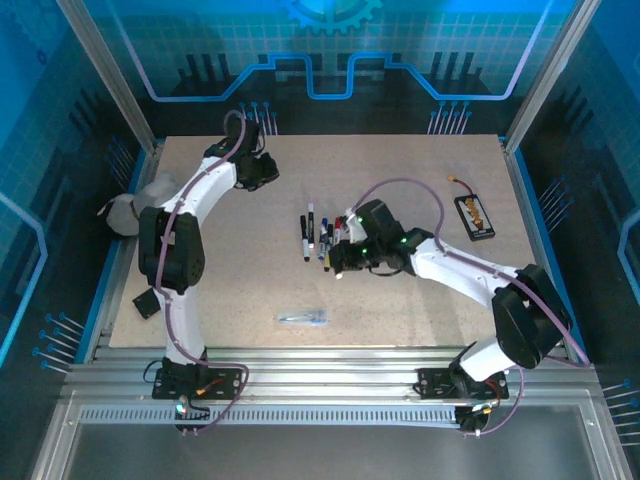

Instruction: Open the pen caps

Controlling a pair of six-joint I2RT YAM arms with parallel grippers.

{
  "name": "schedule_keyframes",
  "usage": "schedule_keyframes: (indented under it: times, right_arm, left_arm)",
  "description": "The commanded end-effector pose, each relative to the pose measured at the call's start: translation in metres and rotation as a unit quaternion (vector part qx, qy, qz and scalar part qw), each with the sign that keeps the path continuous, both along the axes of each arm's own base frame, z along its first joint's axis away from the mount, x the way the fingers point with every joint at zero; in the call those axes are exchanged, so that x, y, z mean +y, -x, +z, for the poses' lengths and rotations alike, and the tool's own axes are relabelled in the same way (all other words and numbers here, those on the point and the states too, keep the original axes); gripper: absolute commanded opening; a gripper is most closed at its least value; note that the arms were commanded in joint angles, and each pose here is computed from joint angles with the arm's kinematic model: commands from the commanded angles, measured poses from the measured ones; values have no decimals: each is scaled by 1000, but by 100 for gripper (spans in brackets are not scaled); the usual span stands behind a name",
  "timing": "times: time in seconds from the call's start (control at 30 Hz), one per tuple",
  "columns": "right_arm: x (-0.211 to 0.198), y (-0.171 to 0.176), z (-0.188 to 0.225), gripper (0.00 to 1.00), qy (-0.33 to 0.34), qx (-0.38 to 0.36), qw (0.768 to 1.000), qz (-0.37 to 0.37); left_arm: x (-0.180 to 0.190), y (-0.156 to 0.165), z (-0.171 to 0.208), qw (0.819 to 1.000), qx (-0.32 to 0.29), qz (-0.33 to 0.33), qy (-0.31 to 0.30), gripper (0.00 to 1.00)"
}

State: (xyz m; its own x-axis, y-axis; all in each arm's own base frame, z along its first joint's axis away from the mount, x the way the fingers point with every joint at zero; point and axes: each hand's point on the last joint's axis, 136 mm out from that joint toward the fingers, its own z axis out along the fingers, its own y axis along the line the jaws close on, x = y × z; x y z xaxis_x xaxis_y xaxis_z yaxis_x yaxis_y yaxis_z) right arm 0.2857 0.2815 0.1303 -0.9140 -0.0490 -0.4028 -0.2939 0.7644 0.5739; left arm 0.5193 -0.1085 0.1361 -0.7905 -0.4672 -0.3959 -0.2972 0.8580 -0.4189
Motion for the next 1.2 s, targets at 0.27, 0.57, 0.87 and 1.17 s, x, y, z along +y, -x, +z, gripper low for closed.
schedule_keyframes:
  times: [0.27, 0.57, 0.87, 1.17]
  right_arm:
    - [-166, -121, -33, 0, 266, -12, 945, -191]
    - [-241, -159, -61, 0, 333, 27, 915, -228]
    - [-260, -184, -95, 0, 351, 65, 905, -231]
    - [-269, -183, -107, 10, 377, 96, 895, -217]
  left_arm:
    - [33, 28, -46, 992, 82, -18, -91, 0]
    - [82, 23, -73, 983, 122, 8, -137, 0]
    - [95, 9, -98, 976, 155, 8, -152, 0]
    - [94, 12, -118, 970, 184, -6, -156, 0]
